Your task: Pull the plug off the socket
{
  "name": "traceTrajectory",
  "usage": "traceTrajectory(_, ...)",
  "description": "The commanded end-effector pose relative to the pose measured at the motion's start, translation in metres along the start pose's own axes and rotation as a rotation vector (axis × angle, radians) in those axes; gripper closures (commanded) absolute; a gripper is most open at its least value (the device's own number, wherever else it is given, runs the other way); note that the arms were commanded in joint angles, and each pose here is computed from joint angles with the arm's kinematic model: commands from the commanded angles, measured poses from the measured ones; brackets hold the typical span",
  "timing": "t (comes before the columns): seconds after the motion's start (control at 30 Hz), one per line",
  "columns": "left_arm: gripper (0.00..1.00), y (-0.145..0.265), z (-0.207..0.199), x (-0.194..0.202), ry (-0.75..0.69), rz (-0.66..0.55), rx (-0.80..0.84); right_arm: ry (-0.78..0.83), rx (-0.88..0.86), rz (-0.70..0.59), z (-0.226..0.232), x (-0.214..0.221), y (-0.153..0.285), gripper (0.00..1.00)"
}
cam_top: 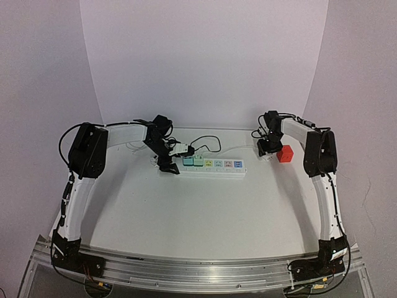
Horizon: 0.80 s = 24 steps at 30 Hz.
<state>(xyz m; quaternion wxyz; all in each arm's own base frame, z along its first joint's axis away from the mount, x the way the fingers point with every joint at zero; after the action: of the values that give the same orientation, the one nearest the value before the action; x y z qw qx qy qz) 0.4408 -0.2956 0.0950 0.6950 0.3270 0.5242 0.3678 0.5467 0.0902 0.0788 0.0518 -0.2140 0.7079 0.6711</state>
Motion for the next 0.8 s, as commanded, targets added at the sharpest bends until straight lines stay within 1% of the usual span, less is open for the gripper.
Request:
traceTrajectory(0.0, 1.00, -0.045, -0.050, 0.047, 0.079, 0.176, 0.215, 0.012, -0.049, 0.002, 0.007, 0.001, 0.022, 0.37)
traceTrajectory(0.07, 1.00, -0.044, -0.050, 0.047, 0.080, 0.176, 0.218, 0.024, -0.059, -0.016, 0.010, -0.003, 0.029, 0.35)
traceTrajectory(0.23, 1.00, -0.042, -0.049, 0.045, 0.081, 0.176, 0.216, 0.050, -0.079, -0.058, 0.016, -0.010, 0.051, 0.34)
traceTrajectory(0.37, 0.95, -0.036, -0.043, 0.039, 0.089, 0.168, 0.207, 0.073, -0.117, -0.082, 0.022, -0.010, 0.069, 0.34)
traceTrajectory(0.47, 0.93, -0.032, -0.039, 0.034, 0.092, 0.152, 0.200, 0.113, -0.170, -0.112, 0.029, -0.011, 0.085, 0.34)
traceTrajectory(0.63, 0.92, -0.031, -0.038, 0.031, 0.089, 0.136, 0.199, 0.221, -0.304, -0.224, 0.046, -0.008, 0.119, 0.34)
traceTrajectory(0.7, 0.92, -0.032, -0.039, 0.032, 0.085, 0.135, 0.204, 0.328, -0.390, -0.319, 0.060, -0.003, 0.140, 0.35)
traceTrajectory(0.77, 0.92, -0.034, -0.041, 0.034, 0.078, 0.135, 0.209, 0.463, -0.496, -0.418, 0.084, 0.011, 0.149, 0.35)
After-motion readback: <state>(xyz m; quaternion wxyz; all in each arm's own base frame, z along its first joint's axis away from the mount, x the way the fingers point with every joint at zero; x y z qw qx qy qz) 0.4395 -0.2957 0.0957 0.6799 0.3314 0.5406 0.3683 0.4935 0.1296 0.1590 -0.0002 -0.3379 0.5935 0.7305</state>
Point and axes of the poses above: each gripper's point midway between its finger pads, its own y axis back along the fingers, its own z axis along the line the jaws close on, x = y × z, the point moved 7 cm from there along y, back along the fingers, and after that the axes turned 2 degrees about -y, right-handed, at the moved point
